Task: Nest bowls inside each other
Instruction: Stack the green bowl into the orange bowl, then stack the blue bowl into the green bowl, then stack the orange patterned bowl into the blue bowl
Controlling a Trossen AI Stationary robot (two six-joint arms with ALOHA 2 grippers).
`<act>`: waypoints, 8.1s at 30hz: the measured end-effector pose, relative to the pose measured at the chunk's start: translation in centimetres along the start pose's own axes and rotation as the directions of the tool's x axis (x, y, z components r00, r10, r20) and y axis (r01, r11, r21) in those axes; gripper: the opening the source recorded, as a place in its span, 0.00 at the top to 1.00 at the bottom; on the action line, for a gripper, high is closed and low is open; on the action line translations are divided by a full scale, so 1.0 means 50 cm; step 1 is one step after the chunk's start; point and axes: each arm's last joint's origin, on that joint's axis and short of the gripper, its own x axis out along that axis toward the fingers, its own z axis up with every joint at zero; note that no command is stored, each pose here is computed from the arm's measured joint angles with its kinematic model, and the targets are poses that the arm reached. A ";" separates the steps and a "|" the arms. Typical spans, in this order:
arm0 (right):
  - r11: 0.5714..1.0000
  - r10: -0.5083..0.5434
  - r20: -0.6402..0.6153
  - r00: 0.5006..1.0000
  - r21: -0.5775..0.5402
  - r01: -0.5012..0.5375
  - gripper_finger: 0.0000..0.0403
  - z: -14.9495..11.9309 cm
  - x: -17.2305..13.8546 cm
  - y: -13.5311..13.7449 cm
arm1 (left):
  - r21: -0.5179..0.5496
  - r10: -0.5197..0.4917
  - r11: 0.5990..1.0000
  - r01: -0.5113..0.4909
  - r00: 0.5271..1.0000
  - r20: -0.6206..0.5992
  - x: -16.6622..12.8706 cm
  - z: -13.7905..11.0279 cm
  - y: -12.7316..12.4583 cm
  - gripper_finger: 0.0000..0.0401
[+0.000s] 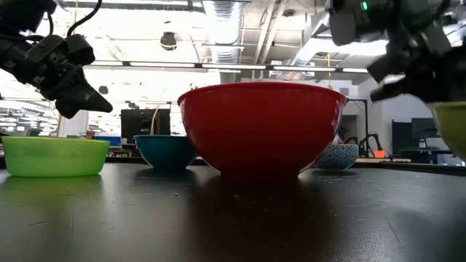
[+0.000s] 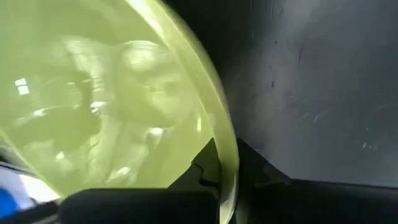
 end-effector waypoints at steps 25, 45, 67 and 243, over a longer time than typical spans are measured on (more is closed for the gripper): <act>0.645 -0.147 0.711 0.687 0.596 -0.479 0.96 0.084 -0.330 -0.052 | 0.001 0.003 1.000 -0.003 1.000 0.000 0.000 0.000 0.000 0.97; 0.492 -0.303 0.572 0.762 0.779 -0.389 0.95 0.155 -0.271 -0.150 | 0.014 0.018 1.000 -0.017 0.999 -0.038 0.000 -0.008 0.003 0.97; 0.400 -0.318 0.468 0.824 0.854 -0.331 0.95 0.150 -0.186 -0.182 | 0.016 0.021 1.000 -0.021 0.999 -0.044 0.000 -0.009 0.004 0.97; 0.444 -0.392 0.573 0.720 0.803 -0.398 0.66 0.129 -0.259 -0.162 | -0.012 0.042 0.999 -0.043 0.995 -0.094 -0.001 -0.019 0.009 0.97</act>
